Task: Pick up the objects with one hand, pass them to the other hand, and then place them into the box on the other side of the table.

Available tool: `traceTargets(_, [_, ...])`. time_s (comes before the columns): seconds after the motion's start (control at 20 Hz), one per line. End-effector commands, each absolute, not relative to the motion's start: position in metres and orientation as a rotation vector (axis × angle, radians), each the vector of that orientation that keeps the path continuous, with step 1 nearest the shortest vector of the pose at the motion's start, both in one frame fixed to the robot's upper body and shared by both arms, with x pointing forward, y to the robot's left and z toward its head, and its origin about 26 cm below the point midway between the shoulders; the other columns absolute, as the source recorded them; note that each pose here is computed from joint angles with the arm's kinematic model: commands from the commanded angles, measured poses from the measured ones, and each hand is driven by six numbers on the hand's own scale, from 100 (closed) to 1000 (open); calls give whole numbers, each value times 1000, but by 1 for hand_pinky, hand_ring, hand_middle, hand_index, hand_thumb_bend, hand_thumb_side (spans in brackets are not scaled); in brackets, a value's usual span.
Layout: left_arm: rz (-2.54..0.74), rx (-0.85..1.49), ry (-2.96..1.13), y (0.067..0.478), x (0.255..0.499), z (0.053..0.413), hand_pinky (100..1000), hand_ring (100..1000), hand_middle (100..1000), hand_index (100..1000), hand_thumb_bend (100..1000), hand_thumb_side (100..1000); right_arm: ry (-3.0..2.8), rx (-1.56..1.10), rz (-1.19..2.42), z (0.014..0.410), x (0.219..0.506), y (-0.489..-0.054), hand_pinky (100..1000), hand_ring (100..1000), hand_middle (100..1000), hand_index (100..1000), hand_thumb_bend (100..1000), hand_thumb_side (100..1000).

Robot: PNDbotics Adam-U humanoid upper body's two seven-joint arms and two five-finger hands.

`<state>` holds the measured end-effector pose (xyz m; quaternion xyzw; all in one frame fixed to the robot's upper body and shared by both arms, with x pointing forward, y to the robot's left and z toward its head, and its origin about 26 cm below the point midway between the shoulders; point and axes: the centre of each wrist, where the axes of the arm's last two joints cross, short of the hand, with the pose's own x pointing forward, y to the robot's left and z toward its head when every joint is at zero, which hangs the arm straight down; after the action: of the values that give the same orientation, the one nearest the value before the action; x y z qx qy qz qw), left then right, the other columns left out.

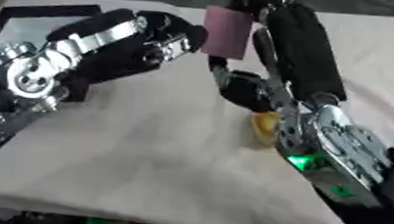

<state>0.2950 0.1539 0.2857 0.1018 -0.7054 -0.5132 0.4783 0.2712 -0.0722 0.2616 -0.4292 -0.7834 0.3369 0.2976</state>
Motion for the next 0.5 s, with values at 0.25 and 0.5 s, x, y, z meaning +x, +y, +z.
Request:
traceTargets(0.25, [-1275, 246, -1715, 154, 292, 290, 1000, 877, 797, 899, 322, 1000, -2130, -1167, 896, 266, 266, -73, 754, 667, 541, 478, 100, 100])
traceTargets(0.5, [-1294, 256, -1704, 153, 292, 290, 1000, 881, 803, 899, 325, 1000, -2147, -1172, 894, 266, 266, -72, 754, 665, 541, 477, 100, 100])
